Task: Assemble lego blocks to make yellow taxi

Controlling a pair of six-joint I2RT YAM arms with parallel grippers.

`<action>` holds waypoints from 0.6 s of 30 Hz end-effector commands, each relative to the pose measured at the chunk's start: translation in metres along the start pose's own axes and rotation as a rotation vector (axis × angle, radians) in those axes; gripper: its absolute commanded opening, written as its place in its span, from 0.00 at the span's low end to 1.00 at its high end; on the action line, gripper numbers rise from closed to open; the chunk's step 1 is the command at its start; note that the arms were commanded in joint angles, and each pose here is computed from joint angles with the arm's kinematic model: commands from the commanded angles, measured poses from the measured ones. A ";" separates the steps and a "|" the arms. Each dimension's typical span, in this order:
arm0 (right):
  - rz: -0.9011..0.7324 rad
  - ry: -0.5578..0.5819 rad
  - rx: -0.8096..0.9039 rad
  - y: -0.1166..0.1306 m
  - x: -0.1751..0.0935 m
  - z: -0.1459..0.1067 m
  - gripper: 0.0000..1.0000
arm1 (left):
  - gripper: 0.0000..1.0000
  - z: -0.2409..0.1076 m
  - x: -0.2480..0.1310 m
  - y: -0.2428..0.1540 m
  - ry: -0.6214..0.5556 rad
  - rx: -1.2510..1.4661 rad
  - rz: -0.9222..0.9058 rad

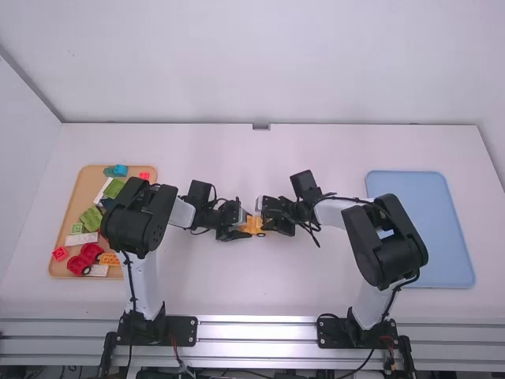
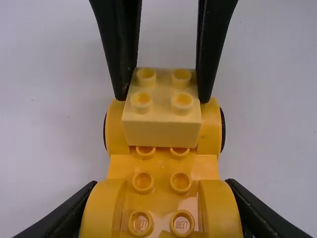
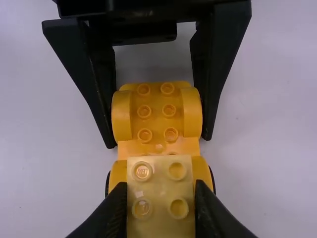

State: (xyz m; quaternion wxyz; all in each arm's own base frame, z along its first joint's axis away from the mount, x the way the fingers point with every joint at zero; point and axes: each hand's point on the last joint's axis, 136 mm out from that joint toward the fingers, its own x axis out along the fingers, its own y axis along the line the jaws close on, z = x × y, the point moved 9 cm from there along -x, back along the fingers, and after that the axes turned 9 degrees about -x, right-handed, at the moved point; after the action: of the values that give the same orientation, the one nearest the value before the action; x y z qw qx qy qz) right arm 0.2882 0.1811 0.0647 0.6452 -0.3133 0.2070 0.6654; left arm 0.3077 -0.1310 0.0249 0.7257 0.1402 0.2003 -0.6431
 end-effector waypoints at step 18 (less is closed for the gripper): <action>-0.015 -0.023 0.028 -0.001 0.004 0.006 0.57 | 0.48 -0.006 0.003 0.001 0.024 -0.007 0.006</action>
State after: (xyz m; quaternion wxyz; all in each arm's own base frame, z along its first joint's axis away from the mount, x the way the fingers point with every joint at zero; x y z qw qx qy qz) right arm 0.2892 0.1871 0.0664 0.6493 -0.3146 0.1969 0.6639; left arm 0.3083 -0.1310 0.0249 0.7266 0.1417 0.2000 -0.6418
